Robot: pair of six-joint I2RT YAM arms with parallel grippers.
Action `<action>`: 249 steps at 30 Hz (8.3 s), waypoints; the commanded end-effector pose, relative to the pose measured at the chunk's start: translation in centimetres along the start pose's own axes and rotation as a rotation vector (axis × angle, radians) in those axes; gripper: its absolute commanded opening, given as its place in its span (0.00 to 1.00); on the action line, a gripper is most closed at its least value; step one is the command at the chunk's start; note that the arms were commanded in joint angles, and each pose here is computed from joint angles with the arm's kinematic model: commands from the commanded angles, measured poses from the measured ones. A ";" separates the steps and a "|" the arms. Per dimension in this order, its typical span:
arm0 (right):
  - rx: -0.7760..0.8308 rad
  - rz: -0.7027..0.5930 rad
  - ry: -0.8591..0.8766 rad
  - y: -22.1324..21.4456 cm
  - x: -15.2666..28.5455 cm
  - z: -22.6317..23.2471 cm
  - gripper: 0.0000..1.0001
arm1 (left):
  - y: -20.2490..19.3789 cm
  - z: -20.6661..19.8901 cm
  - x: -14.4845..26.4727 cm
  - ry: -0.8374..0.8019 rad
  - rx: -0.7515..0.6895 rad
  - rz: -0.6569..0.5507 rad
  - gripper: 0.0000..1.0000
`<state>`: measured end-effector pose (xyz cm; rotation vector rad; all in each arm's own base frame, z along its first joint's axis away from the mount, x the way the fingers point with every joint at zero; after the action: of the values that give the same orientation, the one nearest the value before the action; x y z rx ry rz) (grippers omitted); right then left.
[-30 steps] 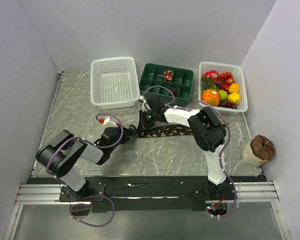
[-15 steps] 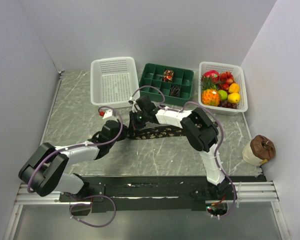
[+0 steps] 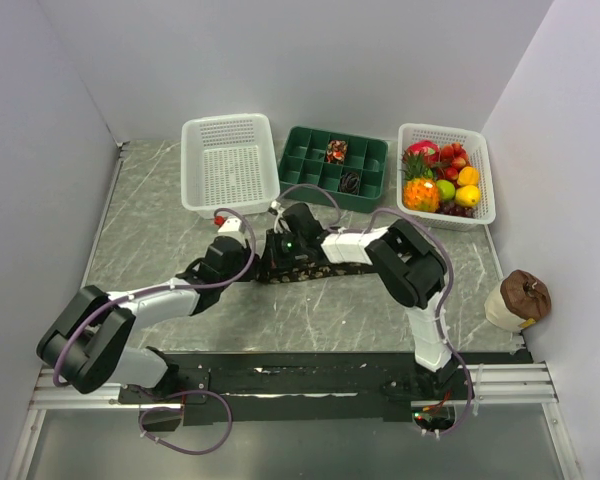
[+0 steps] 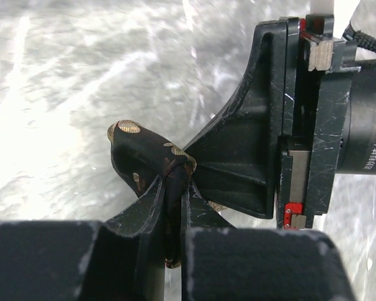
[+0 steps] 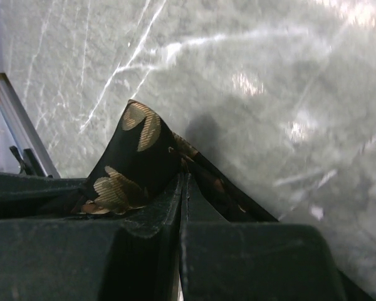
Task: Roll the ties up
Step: Roll the tie at the center of the board.
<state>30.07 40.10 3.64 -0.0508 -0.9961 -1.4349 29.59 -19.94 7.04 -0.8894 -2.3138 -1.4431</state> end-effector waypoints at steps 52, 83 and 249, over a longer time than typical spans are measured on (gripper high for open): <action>0.089 -0.069 -0.165 -5.0 7.7 -0.4 0.00 | -4.8 -13.8 0.9 -0.320 -0.425 -0.026 0.17; 0.172 -0.108 -0.428 -3.1 14.3 -4.5 0.14 | -4.2 -13.8 1.0 -0.252 -0.482 -0.051 0.09; 0.014 0.011 -0.220 -4.5 10.6 -6.5 0.02 | -4.9 -8.8 -4.5 -0.351 0.455 0.125 0.01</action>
<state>29.24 23.78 3.43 -0.2536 -1.2090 -1.5354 27.30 -33.45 3.96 -1.2968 -2.5502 -0.5368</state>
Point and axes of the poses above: each gripper's point midway between its finger pads, its own x axis back along the fingers, its own z axis along the line the jaws close on, y = z × x, the point moved 1 cm from there along x, back along the fingers, and after that the axes turned 7 degrees about x, right-handed, at the moved point
